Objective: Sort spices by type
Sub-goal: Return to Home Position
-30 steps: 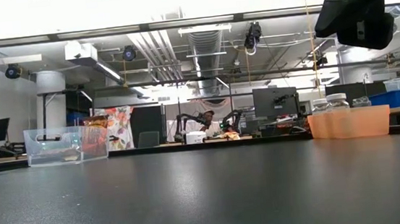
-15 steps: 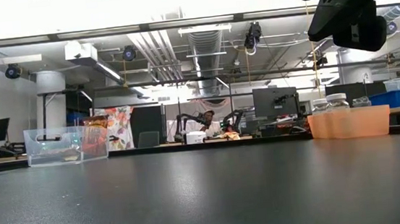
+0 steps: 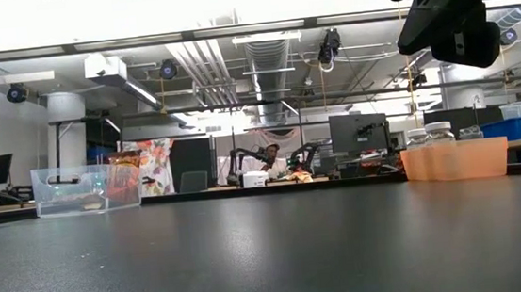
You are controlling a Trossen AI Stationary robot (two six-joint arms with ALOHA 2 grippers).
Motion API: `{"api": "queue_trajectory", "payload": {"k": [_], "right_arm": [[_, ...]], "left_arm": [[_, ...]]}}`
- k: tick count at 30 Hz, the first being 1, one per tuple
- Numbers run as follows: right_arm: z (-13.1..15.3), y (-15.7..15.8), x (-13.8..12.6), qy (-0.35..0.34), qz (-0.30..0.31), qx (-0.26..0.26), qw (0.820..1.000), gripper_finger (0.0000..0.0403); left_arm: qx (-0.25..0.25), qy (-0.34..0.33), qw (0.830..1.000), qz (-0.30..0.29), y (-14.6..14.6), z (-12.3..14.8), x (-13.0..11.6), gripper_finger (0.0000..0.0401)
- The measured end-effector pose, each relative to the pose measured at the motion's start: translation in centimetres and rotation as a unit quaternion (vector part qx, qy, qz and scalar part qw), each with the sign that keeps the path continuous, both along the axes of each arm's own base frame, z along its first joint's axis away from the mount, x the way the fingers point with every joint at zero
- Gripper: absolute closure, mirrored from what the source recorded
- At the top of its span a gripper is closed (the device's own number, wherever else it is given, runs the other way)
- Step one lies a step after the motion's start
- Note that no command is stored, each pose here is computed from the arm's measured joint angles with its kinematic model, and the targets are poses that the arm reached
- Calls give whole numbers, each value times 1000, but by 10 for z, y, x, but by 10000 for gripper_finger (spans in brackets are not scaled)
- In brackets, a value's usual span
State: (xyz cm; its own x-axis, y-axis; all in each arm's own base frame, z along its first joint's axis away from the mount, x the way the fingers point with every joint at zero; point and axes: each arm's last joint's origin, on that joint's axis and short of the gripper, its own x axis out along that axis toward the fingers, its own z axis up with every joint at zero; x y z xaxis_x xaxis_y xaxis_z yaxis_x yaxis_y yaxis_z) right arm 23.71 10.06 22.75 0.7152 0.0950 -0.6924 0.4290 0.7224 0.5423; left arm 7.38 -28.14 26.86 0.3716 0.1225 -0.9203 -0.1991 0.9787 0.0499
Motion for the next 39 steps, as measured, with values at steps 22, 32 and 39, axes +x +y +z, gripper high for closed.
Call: {"api": "queue_trajectory", "payload": {"k": [22,32,39], "right_arm": [[4,0,4,-32,36,-33,998,394],[38,-7,14,-194,83,-85,974,394],[78,-14,17,-278,108,-158,941,394]], "left_arm": [[136,-224,963,60,57,98,113,196],[178,-329,919,127,104,149,176,251],[80,-444,891,-53,112,192,242,278]]}}
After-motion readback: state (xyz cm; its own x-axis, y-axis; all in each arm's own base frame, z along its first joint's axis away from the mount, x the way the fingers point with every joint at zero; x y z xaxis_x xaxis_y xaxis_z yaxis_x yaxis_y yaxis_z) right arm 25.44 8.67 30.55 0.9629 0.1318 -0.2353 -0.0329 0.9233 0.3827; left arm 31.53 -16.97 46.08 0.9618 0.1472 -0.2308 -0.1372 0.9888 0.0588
